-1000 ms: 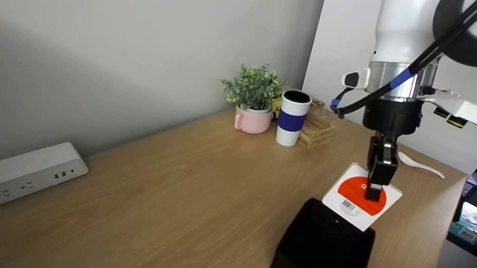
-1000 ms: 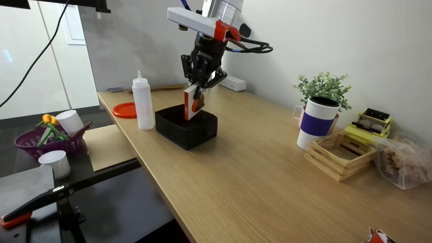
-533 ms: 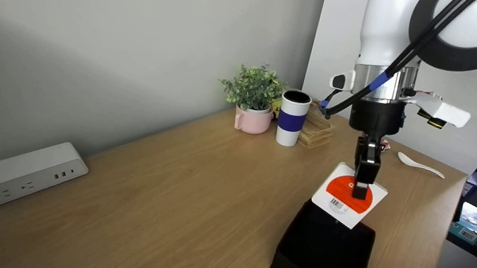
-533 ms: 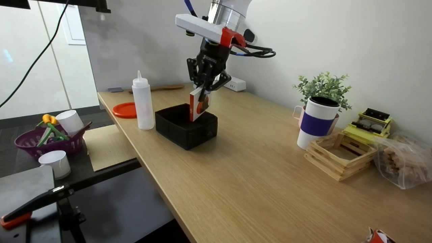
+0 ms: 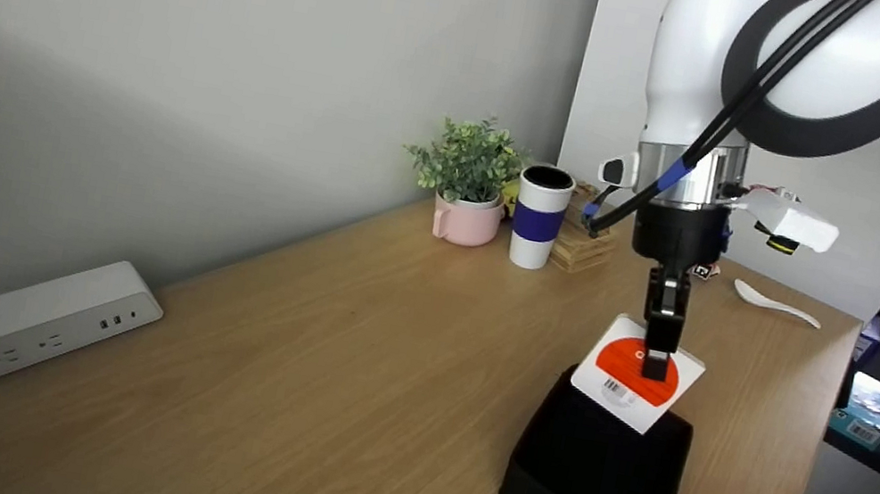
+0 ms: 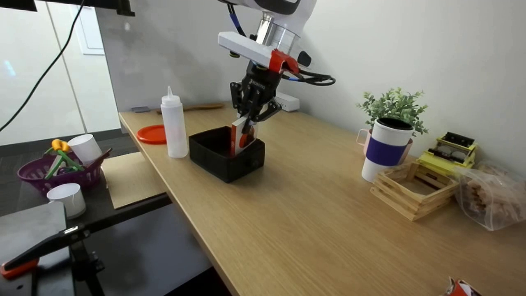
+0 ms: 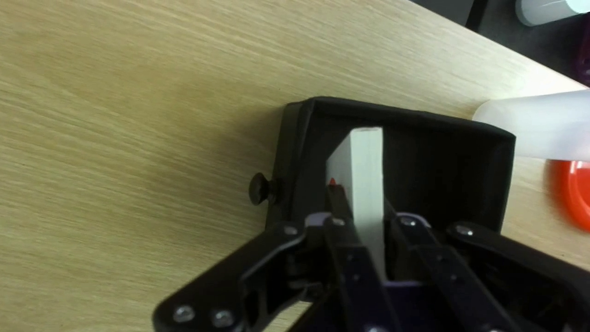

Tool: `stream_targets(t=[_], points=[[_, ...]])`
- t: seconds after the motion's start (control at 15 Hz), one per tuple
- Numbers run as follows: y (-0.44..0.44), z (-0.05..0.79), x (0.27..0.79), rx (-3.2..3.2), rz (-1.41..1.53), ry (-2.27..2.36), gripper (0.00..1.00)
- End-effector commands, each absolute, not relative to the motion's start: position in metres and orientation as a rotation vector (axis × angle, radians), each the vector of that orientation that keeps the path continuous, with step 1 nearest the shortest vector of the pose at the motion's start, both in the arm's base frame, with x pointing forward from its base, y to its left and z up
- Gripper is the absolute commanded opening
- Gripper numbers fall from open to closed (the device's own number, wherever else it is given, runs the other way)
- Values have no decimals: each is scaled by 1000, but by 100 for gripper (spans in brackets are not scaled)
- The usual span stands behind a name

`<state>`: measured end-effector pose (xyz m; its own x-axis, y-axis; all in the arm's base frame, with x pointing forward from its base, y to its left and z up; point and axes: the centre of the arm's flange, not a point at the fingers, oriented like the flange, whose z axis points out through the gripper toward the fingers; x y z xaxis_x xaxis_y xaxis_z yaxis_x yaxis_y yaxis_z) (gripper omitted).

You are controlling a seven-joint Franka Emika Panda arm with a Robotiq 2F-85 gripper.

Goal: Put the book in the box

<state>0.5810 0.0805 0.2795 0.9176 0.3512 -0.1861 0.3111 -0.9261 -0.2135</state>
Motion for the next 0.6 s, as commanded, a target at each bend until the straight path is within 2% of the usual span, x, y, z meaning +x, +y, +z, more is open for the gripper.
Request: stream_targets(t=[0.0,0.53], points=[[77,273,591,-2873,372,-461,4],[72,262,604,-2854,432,-438,4]])
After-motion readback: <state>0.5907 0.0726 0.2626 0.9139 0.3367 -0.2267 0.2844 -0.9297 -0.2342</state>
